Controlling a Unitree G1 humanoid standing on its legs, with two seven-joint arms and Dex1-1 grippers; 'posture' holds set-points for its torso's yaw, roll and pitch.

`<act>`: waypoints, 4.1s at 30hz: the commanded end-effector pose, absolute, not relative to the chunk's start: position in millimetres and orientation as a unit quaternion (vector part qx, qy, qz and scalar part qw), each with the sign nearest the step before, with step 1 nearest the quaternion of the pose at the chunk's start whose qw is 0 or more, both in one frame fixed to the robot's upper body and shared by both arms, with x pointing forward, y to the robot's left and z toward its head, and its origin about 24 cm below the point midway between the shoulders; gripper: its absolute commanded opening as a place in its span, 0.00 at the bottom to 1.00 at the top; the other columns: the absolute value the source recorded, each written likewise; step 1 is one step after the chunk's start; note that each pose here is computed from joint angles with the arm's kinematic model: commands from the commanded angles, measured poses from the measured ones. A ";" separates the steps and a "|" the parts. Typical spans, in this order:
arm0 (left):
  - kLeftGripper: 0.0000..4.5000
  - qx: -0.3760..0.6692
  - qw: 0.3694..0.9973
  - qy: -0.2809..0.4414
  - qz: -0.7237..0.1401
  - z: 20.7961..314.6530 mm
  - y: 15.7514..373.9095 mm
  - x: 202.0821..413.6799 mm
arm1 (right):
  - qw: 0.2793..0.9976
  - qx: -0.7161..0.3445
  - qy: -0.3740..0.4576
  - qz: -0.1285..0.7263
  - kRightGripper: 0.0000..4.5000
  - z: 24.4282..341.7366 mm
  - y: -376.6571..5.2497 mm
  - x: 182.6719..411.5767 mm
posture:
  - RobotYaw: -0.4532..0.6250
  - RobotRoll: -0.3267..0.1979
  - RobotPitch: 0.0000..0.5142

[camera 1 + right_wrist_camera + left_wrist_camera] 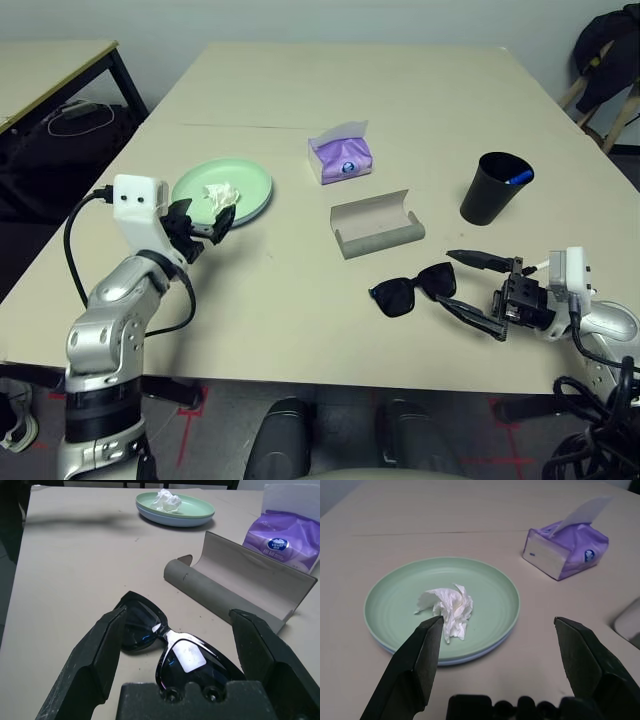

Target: Organize and tidy the items on the table.

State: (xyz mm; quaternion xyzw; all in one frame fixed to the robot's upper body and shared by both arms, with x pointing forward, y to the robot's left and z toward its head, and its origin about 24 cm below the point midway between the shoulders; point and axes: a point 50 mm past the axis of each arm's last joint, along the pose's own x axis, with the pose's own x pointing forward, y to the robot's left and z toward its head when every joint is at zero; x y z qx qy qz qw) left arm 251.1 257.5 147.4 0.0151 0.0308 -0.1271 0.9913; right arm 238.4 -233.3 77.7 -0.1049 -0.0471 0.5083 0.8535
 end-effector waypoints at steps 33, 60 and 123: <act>0.99 0.148 0.889 0.003 -0.434 145.0 219.8 215.3 | 0.867 -0.150 -0.042 0.473 1.00 132.0 -231.1 288.1 | 0.52 0.62 0.15; 0.99 0.189 0.791 0.023 -0.581 129.4 197.6 211.5 | 0.842 -0.188 -0.016 0.506 1.00 163.2 -205.0 301.4 | 0.51 0.62 0.13; 0.99 0.161 0.811 0.035 -0.561 128.8 189.8 222.4 | 0.554 -0.478 0.185 0.656 1.00 206.6 -159.9 294.2 | 0.51 0.62 0.14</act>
